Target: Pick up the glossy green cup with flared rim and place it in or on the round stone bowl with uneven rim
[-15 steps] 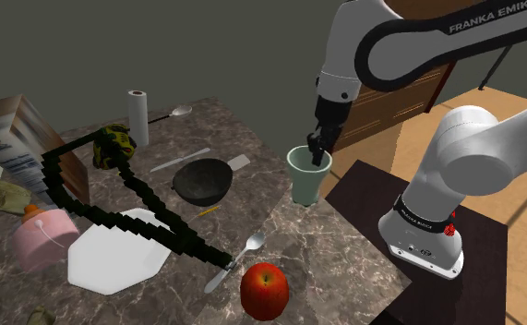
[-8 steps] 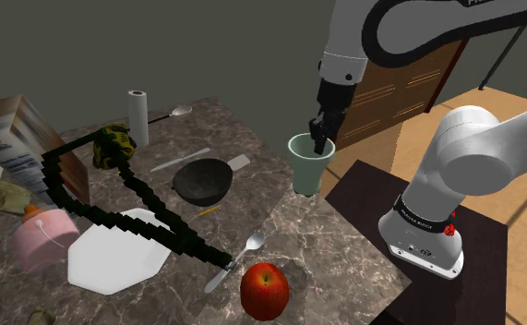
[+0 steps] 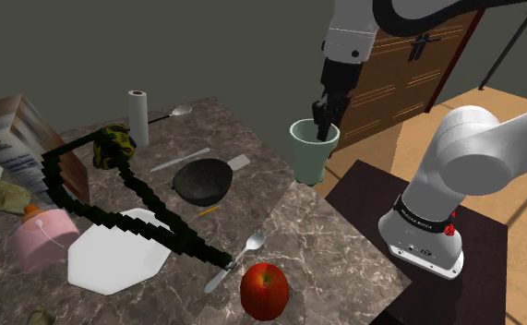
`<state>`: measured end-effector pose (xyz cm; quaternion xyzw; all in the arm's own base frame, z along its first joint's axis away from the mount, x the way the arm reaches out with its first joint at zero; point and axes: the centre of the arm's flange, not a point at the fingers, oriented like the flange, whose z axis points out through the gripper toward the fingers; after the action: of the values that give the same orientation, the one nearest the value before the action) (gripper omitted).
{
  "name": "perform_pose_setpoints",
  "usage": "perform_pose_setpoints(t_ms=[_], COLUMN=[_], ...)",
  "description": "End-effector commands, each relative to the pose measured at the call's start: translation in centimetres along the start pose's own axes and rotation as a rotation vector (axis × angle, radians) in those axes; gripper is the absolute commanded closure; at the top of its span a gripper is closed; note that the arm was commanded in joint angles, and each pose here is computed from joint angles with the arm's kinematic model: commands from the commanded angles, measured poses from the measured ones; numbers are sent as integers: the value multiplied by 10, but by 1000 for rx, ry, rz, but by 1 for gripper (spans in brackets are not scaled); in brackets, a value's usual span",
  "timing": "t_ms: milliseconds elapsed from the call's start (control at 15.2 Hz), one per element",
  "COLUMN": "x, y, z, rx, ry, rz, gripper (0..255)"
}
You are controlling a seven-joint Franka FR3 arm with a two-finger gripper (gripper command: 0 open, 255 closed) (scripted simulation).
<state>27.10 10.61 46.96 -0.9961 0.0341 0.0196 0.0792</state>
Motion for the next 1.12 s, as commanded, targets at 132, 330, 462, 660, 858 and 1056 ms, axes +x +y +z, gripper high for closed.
perform_pose_setpoints(t_ms=[132,330,462,660,858,1056], x=[22,55,77,110,142,175], y=[-15,-37,-51,-73,-95,-117], z=[-10,-14,-16,-21,-25,-29], rx=[0,0,0,0,0,0], ry=[0,0,0,0,0,0], rz=[0,0,0,0,0,0], gripper=[255,255,255,255,255,255])
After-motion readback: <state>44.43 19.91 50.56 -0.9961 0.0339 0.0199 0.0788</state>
